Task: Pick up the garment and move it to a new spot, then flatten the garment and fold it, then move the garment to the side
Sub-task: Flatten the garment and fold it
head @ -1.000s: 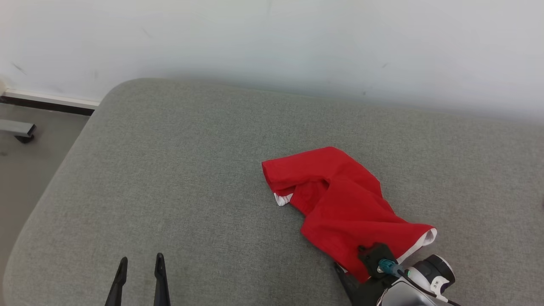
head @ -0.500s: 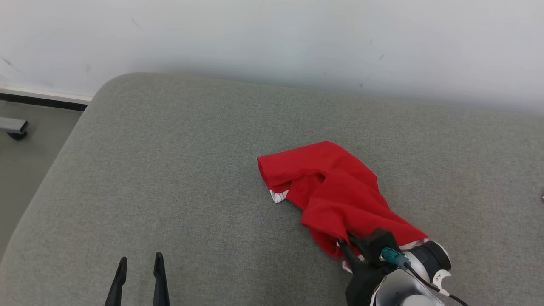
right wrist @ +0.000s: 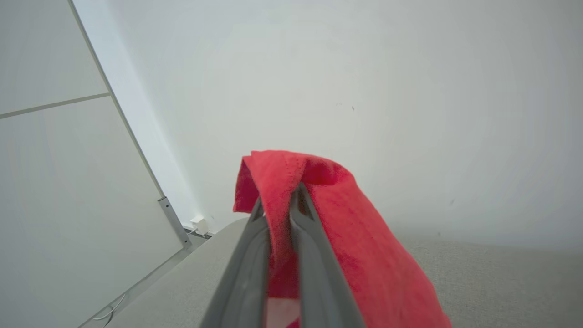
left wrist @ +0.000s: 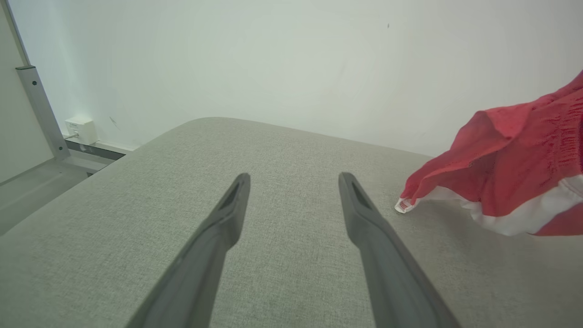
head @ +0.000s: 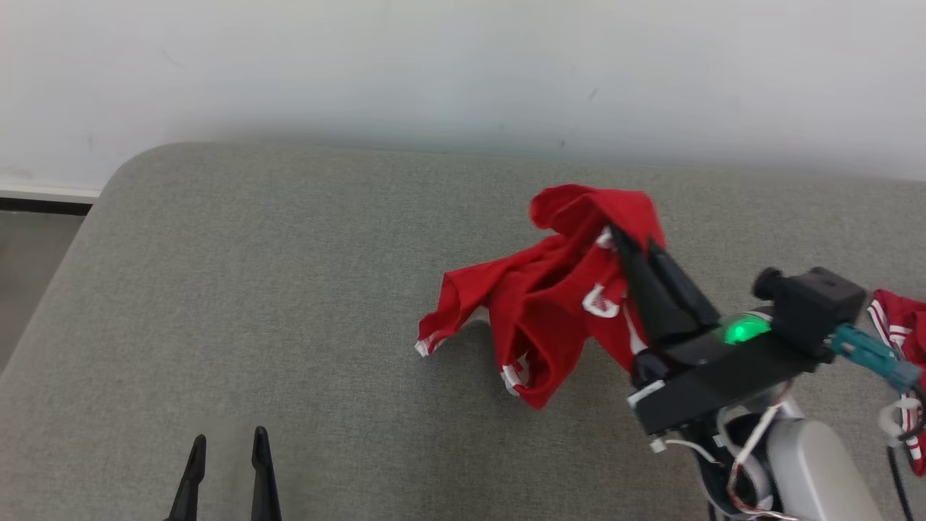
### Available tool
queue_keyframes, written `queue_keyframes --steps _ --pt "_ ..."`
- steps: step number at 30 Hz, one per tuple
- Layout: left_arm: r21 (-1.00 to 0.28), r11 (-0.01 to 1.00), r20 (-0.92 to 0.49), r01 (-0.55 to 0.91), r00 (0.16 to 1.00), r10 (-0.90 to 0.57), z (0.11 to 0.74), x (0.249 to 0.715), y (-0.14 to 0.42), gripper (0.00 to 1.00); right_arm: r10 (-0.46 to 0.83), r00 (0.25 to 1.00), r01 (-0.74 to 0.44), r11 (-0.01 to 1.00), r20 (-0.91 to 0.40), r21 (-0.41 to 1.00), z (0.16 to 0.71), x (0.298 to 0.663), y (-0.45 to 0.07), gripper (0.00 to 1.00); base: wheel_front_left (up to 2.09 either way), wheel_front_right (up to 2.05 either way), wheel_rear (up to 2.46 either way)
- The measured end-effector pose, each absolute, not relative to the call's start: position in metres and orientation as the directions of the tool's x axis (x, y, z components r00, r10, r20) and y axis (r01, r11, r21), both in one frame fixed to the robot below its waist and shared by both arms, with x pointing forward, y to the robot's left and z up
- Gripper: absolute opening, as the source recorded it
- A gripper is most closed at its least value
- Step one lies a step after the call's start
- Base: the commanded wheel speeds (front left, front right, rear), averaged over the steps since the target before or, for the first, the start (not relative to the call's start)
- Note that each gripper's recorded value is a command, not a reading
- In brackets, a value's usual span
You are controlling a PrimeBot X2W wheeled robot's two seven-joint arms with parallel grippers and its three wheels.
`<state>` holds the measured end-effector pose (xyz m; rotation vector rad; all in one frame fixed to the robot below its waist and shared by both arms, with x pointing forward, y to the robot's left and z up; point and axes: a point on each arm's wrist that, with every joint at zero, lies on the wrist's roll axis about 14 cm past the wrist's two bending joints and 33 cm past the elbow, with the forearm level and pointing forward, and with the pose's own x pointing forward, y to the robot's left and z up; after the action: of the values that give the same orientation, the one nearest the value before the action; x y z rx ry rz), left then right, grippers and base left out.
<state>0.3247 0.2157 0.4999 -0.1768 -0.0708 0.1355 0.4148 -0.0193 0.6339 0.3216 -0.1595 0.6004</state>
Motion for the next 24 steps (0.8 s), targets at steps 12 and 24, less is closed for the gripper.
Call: queue_keyframes --steps 12,24 --pt "-0.189 0.981 0.048 -0.04 0.998 0.049 0.496 0.343 0.189 1.0 0.043 0.966 0.037 0.953 -0.255 0.3 0.466 0.399 -0.198 1.0 0.0 0.0 0.0" --pt "-0.186 0.983 0.045 0.005 0.999 0.004 0.494 0.355 0.177 1.0 0.046 0.983 -0.011 0.981 -0.177 0.191 0.479 0.406 -0.191 1.0 0.0 0.0 0.0"
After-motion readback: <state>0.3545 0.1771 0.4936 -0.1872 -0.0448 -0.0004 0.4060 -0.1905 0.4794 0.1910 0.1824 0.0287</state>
